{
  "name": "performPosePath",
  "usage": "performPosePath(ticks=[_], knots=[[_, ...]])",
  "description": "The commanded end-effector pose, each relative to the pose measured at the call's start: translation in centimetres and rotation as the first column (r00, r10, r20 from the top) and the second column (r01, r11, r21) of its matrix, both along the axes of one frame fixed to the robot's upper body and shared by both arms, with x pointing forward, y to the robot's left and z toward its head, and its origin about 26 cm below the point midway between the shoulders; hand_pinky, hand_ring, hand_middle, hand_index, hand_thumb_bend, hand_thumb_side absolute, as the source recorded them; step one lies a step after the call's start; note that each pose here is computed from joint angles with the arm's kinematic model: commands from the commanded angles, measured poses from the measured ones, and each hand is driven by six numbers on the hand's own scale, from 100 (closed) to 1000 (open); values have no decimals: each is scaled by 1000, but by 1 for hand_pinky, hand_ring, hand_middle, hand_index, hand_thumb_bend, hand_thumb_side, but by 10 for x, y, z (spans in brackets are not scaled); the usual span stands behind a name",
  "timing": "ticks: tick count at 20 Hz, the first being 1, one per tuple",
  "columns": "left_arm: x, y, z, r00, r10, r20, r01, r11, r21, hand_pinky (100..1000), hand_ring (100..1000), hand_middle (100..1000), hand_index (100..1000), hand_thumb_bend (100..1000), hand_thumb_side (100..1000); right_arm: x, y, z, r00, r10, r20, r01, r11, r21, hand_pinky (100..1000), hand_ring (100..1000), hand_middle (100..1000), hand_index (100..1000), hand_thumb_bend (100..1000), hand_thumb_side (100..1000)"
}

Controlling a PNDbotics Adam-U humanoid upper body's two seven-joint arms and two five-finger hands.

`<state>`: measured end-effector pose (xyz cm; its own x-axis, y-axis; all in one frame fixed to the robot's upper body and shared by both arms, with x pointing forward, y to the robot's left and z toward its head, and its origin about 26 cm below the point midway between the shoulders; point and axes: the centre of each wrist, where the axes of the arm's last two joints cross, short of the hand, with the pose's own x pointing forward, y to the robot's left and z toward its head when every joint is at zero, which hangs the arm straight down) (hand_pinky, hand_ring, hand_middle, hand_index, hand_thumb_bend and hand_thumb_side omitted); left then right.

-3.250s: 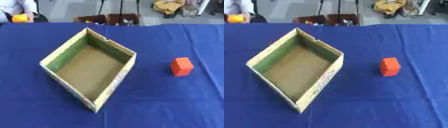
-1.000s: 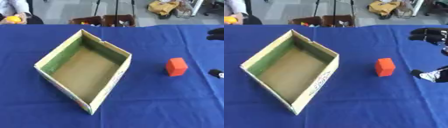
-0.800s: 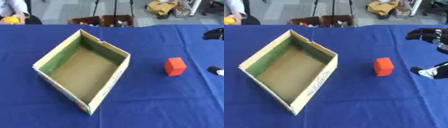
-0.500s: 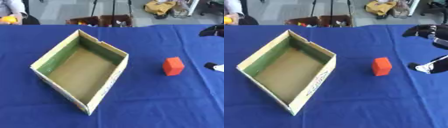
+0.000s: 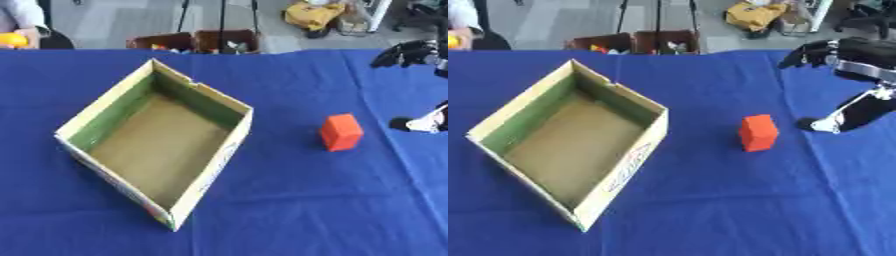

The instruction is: Pick up objects on the table and place them in the box.

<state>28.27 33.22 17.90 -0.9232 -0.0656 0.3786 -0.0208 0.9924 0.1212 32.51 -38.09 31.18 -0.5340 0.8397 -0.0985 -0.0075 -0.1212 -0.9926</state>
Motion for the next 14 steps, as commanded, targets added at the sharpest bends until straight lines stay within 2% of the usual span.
performPosePath(ticks=[1, 9, 14], knots=[[-2, -1, 8, 1000, -12, 22, 11, 1000, 17, 540, 716, 816, 896, 100, 940, 1, 5, 10, 1000, 17, -20, -17, 1000, -18, 795, 860, 874, 938, 476, 257], [-1, -2, 7, 1000, -21, 19, 21, 1000, 16, 540, 716, 816, 896, 100, 935, 11, 24, 4, 991, 42, -128, -52, 996, -73, 790, 855, 858, 923, 453, 260], [-1, -3, 8, 999, -28, 19, 28, 999, 15, 540, 716, 816, 896, 100, 934, 21, 26, -3, 984, 15, -179, -30, 996, -81, 790, 854, 857, 917, 451, 248]])
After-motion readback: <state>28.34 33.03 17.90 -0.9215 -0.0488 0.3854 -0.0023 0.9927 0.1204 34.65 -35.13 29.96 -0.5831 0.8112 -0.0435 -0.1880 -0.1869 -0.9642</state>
